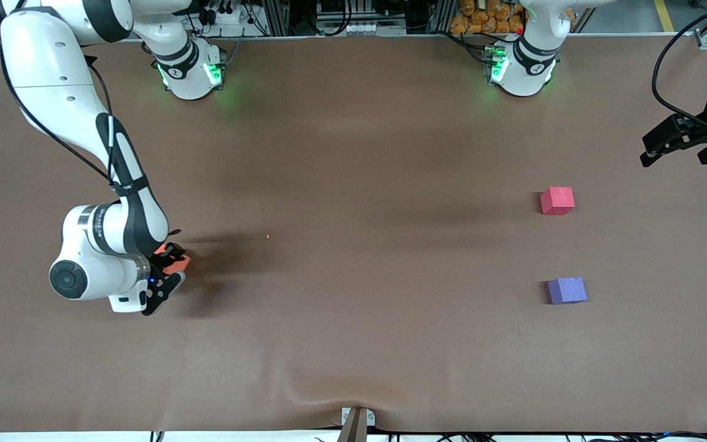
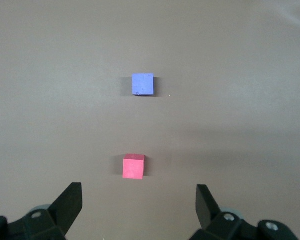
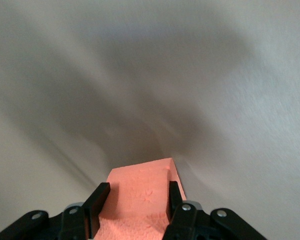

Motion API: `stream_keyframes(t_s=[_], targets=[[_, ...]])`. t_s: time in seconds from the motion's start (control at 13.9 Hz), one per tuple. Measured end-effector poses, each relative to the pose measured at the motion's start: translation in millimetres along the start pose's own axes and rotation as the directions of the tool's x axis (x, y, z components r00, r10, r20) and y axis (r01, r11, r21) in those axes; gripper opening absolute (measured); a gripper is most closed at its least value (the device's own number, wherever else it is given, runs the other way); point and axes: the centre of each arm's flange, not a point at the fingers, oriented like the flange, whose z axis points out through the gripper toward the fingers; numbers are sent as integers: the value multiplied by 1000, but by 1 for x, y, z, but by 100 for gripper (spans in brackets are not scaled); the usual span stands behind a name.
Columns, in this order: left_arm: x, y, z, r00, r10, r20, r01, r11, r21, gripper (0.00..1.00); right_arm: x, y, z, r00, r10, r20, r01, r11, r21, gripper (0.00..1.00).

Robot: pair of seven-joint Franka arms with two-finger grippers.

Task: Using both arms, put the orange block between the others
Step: 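Lift the orange cube and carry it toward the table's middle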

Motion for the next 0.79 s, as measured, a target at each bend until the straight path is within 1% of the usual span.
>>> stream_keyframes(t_s=[0.14,0.29,0.36,0.43,0.5,0.65,0.72,0.79], targets=[[0,0,0,1000,1,0,-1,1000,0,100,23,-27,0,993,108,-47,-105,993,60,53],[0,1,0,1000,1,0,-1,1000,0,100,51,-64,2,972,220,-78,-207,967,146,53],[0,1,0,1000,1,0,-1,1000,0,100,67,-87,4,961,265,-82,-247,951,188,53],[0,1,0,1000,2,0,-2,1000,0,100,82,-114,7,949,306,-75,-284,934,217,53],[0,1,0,1000,2,0,-2,1000,0,100,97,-140,10,936,346,-67,-323,918,229,53],[0,1,0,1000,2,-1,-2,1000,0,100,124,-189,17,904,423,-66,-399,888,228,53],[0,1,-1,1000,2,-1,-2,1000,0,100,136,-214,20,883,464,-67,-438,868,233,53],[0,1,-1,1000,2,-1,-2,1000,0,100,147,-240,24,859,508,-62,-479,841,252,53]])
